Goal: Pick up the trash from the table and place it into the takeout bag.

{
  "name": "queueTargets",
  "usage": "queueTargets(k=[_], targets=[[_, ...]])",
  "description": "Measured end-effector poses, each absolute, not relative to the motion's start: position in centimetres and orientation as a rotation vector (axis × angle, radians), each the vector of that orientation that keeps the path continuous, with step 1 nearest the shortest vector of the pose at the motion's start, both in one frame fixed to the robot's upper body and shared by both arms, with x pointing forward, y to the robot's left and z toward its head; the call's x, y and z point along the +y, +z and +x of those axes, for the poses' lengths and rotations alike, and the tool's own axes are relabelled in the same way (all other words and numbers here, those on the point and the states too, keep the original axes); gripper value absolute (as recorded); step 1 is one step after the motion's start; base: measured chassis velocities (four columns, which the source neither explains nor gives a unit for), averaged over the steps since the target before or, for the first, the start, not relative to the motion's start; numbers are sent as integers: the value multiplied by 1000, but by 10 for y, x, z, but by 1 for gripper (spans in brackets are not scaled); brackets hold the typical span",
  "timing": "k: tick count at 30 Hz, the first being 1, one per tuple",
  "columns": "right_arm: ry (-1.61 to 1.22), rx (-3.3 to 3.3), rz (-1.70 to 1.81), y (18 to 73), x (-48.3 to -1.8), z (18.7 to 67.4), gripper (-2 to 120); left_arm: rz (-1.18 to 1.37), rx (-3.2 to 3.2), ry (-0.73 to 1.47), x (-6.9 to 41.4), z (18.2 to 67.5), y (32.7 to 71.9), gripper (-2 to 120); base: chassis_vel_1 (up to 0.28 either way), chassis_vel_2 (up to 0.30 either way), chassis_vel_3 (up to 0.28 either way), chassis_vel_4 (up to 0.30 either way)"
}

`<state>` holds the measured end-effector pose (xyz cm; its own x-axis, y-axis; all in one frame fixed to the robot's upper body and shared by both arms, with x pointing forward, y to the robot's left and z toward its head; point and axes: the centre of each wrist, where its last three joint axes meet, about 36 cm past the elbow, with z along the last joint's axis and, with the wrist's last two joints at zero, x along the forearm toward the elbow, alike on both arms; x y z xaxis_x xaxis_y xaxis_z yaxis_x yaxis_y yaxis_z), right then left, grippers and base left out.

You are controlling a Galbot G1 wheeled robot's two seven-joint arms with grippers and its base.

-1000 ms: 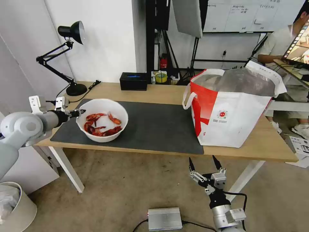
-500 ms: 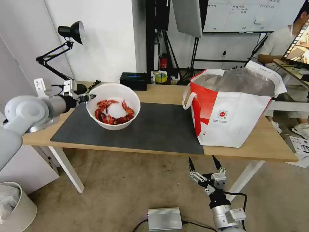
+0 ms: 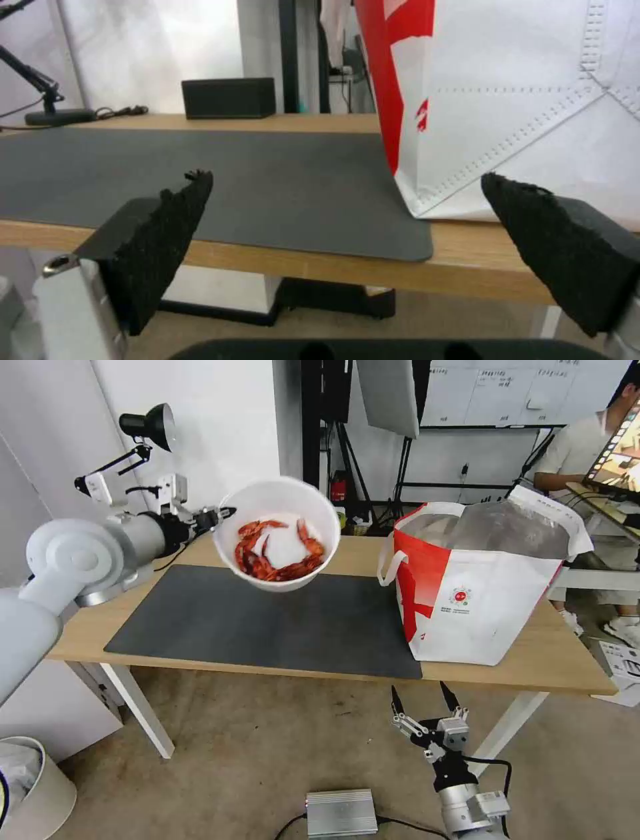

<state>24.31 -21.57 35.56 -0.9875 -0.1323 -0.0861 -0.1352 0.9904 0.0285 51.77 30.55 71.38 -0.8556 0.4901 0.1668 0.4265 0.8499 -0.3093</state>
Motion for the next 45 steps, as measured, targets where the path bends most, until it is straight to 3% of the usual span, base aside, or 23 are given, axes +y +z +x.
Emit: queueTargets(k=[11, 25, 35, 45], targets=[[53, 3050, -205, 356, -216, 243, 100, -789, -2787, 366, 254, 557, 754, 0, 0, 0, 0, 0], [53, 3050, -205, 356, -216, 243, 100, -842, -2721, 412, 141, 630, 796, 0, 0, 0, 0, 0], [53, 3050, -205, 356, -216, 243, 100, -837, -2714, 441, 105, 633, 798, 0, 0, 0, 0, 0], [52, 3050, -205, 356, -216, 243, 100, -749, -2724, 491, 49, 644, 777, 0, 0, 0, 0, 0]])
